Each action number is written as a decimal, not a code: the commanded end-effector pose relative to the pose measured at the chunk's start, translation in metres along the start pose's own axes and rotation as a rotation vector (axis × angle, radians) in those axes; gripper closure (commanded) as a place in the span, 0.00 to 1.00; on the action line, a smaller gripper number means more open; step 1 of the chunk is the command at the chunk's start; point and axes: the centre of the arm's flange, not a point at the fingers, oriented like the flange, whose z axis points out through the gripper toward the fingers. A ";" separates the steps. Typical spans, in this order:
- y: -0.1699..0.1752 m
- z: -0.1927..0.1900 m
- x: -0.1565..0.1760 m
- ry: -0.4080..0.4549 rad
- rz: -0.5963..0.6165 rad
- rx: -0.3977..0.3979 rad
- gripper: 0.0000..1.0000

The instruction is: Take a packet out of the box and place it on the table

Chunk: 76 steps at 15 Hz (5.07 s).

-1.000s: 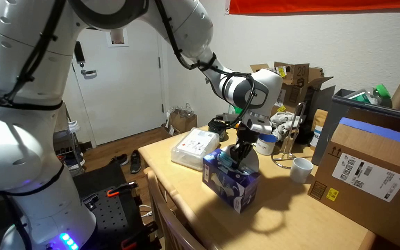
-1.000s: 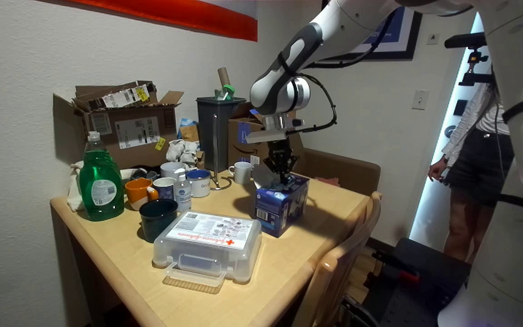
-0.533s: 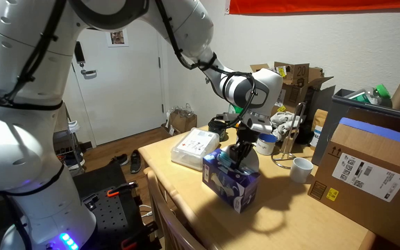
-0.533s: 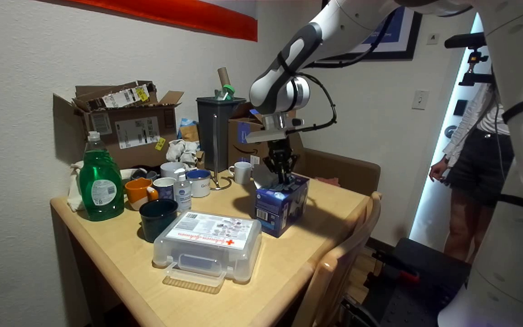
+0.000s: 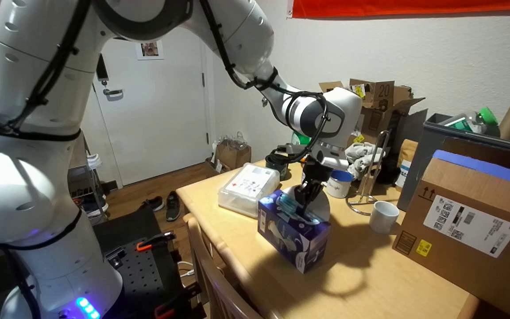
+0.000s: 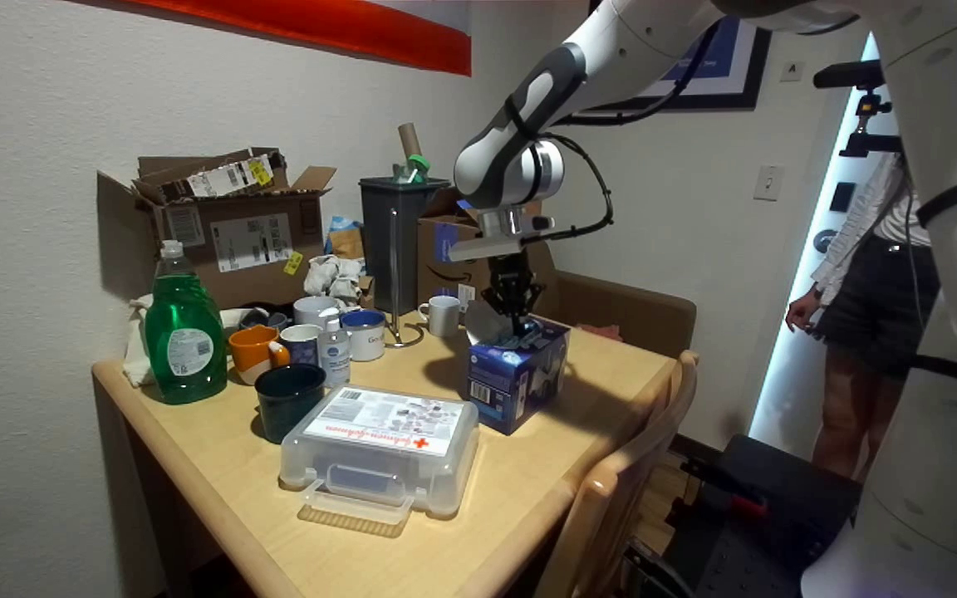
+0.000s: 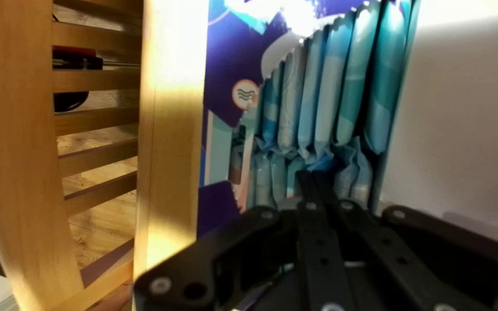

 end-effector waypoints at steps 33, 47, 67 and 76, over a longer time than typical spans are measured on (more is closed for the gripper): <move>-0.045 -0.001 -0.063 0.707 0.390 -0.013 1.00; -0.048 0.025 -0.122 0.600 0.301 -0.108 1.00; 0.085 -0.191 -0.093 0.400 0.360 0.229 1.00; 0.127 -0.156 0.002 0.140 0.577 0.454 1.00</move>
